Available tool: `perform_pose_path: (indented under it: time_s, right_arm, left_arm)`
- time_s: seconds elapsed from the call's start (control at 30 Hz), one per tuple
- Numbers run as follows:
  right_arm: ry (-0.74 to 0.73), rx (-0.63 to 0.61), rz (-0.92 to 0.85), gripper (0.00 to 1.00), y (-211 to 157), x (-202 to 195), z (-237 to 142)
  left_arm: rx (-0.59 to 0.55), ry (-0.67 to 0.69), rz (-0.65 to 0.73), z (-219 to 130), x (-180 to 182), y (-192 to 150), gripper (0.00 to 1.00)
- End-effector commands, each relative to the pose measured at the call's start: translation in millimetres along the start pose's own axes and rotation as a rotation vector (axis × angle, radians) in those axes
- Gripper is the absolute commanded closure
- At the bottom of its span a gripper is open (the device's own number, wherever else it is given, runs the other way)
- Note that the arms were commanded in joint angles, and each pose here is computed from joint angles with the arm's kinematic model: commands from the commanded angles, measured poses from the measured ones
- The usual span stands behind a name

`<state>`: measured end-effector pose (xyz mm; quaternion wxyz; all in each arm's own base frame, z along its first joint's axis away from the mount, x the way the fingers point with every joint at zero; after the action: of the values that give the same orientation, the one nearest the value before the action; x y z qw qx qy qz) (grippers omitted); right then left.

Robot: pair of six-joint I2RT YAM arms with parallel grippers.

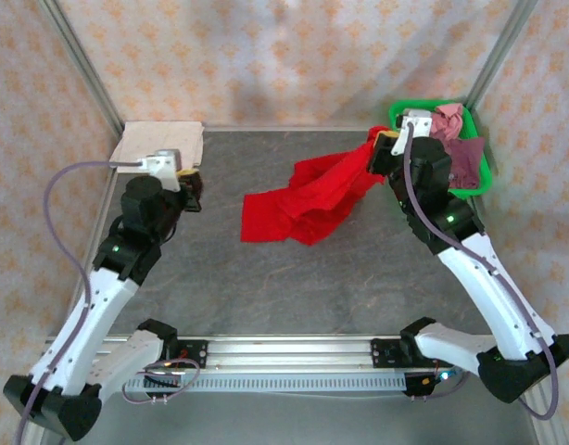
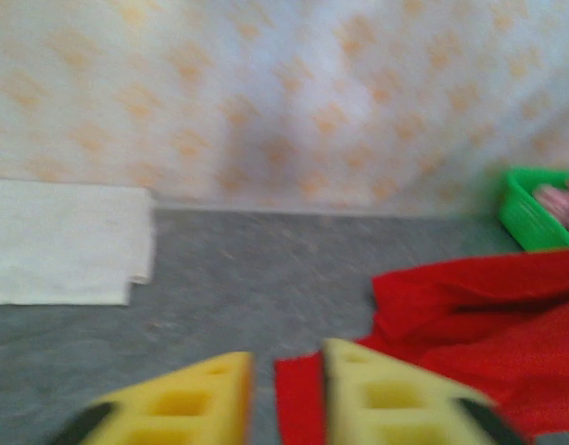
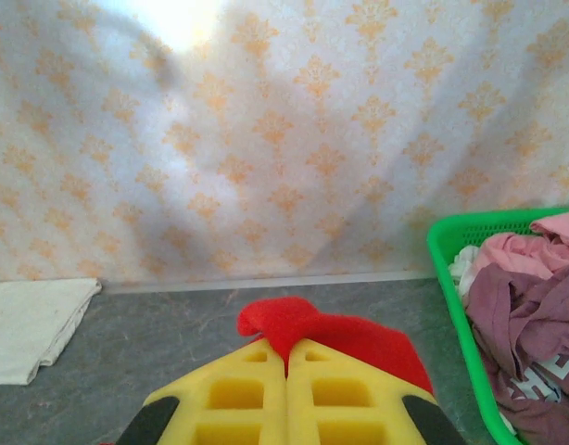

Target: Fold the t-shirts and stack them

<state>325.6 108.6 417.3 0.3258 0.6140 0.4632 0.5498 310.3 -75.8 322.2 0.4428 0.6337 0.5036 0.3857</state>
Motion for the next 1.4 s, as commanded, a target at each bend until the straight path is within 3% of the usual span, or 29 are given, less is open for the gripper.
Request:
perform_pose_path:
  time_s: [0.0, 0.13, 0.23, 0.43, 0.6, 0.73, 0.8, 0.87, 0.97, 1.17, 1.37]
  right_arm:
    - [-0.094, 0.049, 0.005, 1.0, -27.1, -13.3, 28.1]
    - [-0.144, 0.085, 0.075, 1.0, -48.6, -28.3, 50.2]
    - [-0.153, 0.113, 0.093, 1.0, -57.8, -34.1, 61.3]
    - [-0.163, 0.163, 0.09, 1.0, -73.7, -38.3, 75.5]
    - [-0.19, 0.179, 0.097, 1.0, -83.5, -47.0, 82.6]
    - [-0.221, 0.177, 0.088, 1.0, -84.4, -54.5, 85.4]
    - [-0.234, 0.181, 0.085, 1.0, -86.1, -57.8, 87.0]
    - [-0.242, 0.185, 0.089, 1.0, -87.5, -60.8, 89.4]
    - [-0.249, 0.196, 0.103, 1.0, -89.7, -64.2, 94.4]
    - [-0.25, 0.197, 0.108, 1.0, -81.0, -66.9, 88.1]
    - [-0.161, 0.135, 0.087, 1.0, -50.1, -55.3, 50.6]
  left_arm:
    - [0.255, -0.24, 0.056, 41.6, -58.9, -72.8, 0.41]
    - [0.39, -0.248, 0.064, 72.5, -88.4, -128.8, 0.39]
    - [0.471, -0.197, 0.056, 91.5, -85.0, -160.0, 0.38]
    - [0.543, -0.138, -0.021, 126.5, -61.9, -192.3, 0.39]
    - [0.62, -0.206, -0.045, 148.0, -75.2, -218.7, 0.44]
    - [0.674, -0.222, -0.082, 143.3, -84.9, -247.0, 0.46]
    - [0.681, -0.223, -0.088, 140.0, -87.8, -255.9, 0.53]
    - [0.698, -0.229, -0.095, 139.9, -90.1, -262.4, 0.67]
    - [0.694, -0.217, -0.106, 140.7, -89.1, -258.9, 1.0]
    - [0.549, -0.144, -0.139, 120.4, -62.5, -195.6, 1.0]
    - [0.344, -0.034, -0.153, 67.6, -11.4, -105.5, 1.0]
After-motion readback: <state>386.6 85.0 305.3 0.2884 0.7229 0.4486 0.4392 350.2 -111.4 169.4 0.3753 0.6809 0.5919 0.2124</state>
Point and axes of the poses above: each hand's point on the last joint's axis, 136 mm out from that joint toward the fingers, its own z axis out along the fingers, its own x axis along the line the jaws close on, y = z × x, the point moved 2 cm from there along -z, back along the fingers, and after that the axes turned 14 degrees about z, right-handed, at the moved point
